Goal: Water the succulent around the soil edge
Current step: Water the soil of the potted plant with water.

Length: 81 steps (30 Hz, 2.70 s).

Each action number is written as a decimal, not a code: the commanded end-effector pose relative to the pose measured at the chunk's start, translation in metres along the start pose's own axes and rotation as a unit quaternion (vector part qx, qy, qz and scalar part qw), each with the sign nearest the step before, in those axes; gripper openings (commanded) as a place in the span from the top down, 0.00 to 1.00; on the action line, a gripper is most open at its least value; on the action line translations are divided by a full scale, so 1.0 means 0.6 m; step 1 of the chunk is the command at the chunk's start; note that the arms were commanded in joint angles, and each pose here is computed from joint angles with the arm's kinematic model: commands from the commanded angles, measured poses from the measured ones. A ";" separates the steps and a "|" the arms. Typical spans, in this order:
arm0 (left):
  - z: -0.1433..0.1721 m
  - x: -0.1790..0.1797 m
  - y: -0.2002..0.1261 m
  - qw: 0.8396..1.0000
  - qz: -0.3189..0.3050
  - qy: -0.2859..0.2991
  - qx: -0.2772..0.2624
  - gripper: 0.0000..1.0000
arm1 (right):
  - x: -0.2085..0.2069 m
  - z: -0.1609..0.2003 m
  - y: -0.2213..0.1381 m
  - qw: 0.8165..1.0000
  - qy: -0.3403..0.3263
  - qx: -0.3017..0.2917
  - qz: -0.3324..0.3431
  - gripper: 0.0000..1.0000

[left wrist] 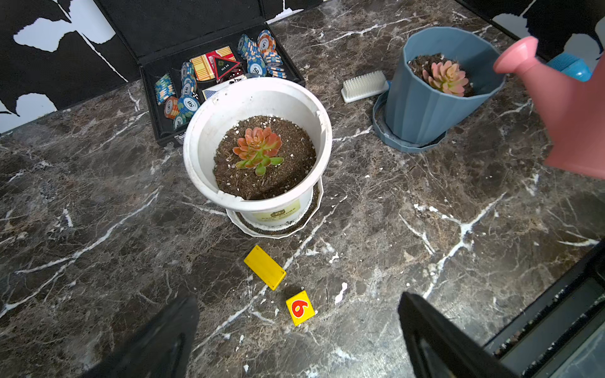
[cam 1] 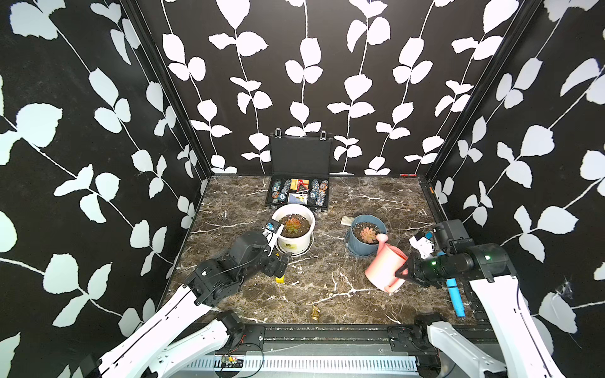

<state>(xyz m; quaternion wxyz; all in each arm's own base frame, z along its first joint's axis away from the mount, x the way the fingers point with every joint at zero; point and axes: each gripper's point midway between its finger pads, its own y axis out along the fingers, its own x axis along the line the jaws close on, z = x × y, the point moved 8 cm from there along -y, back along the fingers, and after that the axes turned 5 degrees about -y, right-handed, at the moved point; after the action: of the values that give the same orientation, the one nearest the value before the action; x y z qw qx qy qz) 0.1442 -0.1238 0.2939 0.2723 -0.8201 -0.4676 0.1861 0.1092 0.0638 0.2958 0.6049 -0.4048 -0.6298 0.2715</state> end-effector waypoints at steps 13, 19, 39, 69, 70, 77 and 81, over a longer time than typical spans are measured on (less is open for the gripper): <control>-0.004 0.000 -0.008 1.000 0.008 -0.005 -0.014 0.01 | 0.014 0.016 0.015 0.999 -0.028 0.029 -0.004 1.00; -0.004 0.001 -0.010 1.000 0.009 -0.006 -0.016 0.01 | 0.021 0.013 0.019 0.999 -0.035 0.028 -0.008 1.00; -0.004 0.001 -0.009 1.000 0.008 -0.006 -0.015 0.01 | 0.071 -0.044 0.038 0.997 -0.080 -0.001 -0.001 1.00; -0.011 0.030 -0.024 0.997 -0.065 -0.024 -0.045 0.01 | 0.149 -0.087 0.007 0.949 -0.229 -0.194 0.094 1.00; -0.011 0.033 -0.027 0.996 -0.072 -0.027 -0.050 0.01 | 0.155 -0.087 0.006 0.943 -0.238 -0.207 0.104 1.00; -0.013 0.061 -0.051 0.985 -0.138 -0.052 -0.087 0.01 | 0.200 -0.078 0.008 0.887 -0.314 -0.301 0.155 1.00; -0.012 0.075 -0.057 0.979 -0.166 -0.070 -0.095 0.01 | 0.214 -0.062 0.056 0.865 -0.350 -0.314 0.176 1.00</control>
<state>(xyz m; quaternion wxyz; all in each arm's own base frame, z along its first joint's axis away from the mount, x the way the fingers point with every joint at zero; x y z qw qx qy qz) 0.1453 -0.0808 0.3159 0.2021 -0.7611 -0.5976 0.1510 0.1506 0.1735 0.3436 0.1859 -0.5086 -0.7806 0.3122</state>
